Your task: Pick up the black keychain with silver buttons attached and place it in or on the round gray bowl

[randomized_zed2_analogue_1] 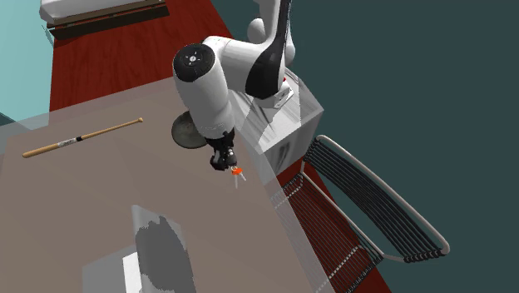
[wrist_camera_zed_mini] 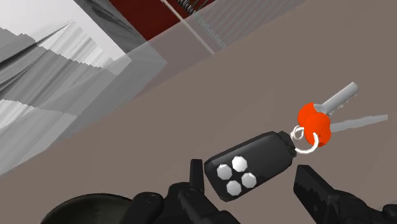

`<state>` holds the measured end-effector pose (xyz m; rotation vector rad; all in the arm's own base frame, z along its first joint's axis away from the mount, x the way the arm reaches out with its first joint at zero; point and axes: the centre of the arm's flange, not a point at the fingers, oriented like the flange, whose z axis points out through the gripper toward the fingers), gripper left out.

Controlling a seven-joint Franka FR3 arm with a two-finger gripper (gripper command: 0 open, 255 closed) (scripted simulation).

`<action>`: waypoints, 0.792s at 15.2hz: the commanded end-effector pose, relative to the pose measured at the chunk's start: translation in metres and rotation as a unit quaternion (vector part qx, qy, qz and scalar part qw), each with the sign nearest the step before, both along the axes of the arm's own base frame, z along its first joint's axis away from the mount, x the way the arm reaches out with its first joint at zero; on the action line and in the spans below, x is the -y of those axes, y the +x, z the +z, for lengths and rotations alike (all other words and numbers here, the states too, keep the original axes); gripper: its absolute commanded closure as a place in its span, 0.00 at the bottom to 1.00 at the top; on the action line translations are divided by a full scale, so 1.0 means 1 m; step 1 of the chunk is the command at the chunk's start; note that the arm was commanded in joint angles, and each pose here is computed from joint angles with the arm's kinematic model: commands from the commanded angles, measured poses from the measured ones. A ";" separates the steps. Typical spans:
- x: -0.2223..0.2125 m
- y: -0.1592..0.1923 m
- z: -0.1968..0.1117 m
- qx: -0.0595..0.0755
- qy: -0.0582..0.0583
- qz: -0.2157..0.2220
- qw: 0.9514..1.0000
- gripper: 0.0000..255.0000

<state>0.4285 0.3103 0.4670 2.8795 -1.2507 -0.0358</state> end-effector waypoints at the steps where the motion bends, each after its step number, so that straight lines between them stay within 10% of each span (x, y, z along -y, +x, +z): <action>1: 0.026 0.000 -0.001 0.000 0.001 0.001 1.000 1.00; 12: 0.171 0.004 0.005 0.000 0.001 0.001 1.000 1.00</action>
